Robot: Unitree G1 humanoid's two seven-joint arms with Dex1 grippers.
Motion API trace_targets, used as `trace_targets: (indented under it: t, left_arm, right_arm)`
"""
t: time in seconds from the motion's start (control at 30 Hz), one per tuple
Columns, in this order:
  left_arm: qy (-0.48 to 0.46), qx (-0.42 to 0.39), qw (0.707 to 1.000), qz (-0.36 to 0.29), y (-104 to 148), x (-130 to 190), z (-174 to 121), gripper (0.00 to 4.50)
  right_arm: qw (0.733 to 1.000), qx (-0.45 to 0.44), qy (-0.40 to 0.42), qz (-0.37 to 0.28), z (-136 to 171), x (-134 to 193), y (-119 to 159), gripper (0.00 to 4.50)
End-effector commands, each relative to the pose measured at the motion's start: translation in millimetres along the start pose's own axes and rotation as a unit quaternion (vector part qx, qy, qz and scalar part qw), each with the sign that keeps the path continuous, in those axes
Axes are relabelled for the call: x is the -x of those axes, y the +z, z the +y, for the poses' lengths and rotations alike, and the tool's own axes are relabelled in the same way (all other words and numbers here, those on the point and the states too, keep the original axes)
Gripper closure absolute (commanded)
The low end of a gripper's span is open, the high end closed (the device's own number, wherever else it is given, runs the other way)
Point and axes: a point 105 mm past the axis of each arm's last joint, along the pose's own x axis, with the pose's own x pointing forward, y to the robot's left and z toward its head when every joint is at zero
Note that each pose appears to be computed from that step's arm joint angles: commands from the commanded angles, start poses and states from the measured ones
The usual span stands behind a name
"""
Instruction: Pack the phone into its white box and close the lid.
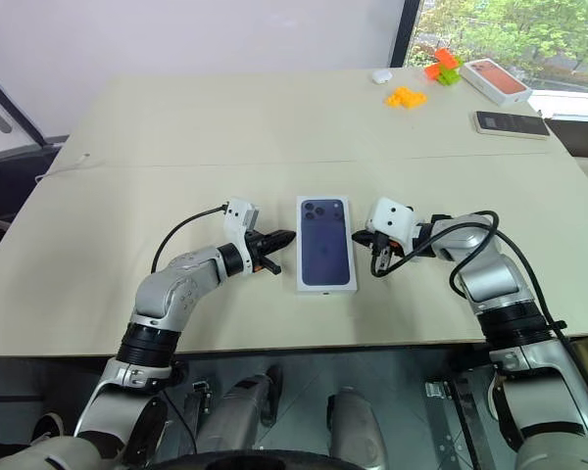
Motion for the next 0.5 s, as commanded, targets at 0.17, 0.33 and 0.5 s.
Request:
trace_targets:
  t: [0.17, 0.33, 0.5]
  left_arm:
    - [-0.018, -0.014, 1.000, -0.019, 15.7, -6.3, -11.2, 4.50]
    - [-0.023, 0.004, 1.000, -0.015, 16.0, -8.0, -12.2, 4.50]
    - [-0.007, -0.018, 1.000, -0.021, 16.8, -7.2, -3.5, 4.50]
  right_arm:
    - [0.999, 0.023, -0.012, -0.027, -10.1, 1.3, 22.2, 4.48]
    - [0.999, 0.016, -0.016, -0.026, -13.6, 0.2, 22.9, 4.48]
    - [0.999, 0.021, -0.025, -0.024, -15.1, -5.5, 22.1, 4.48]
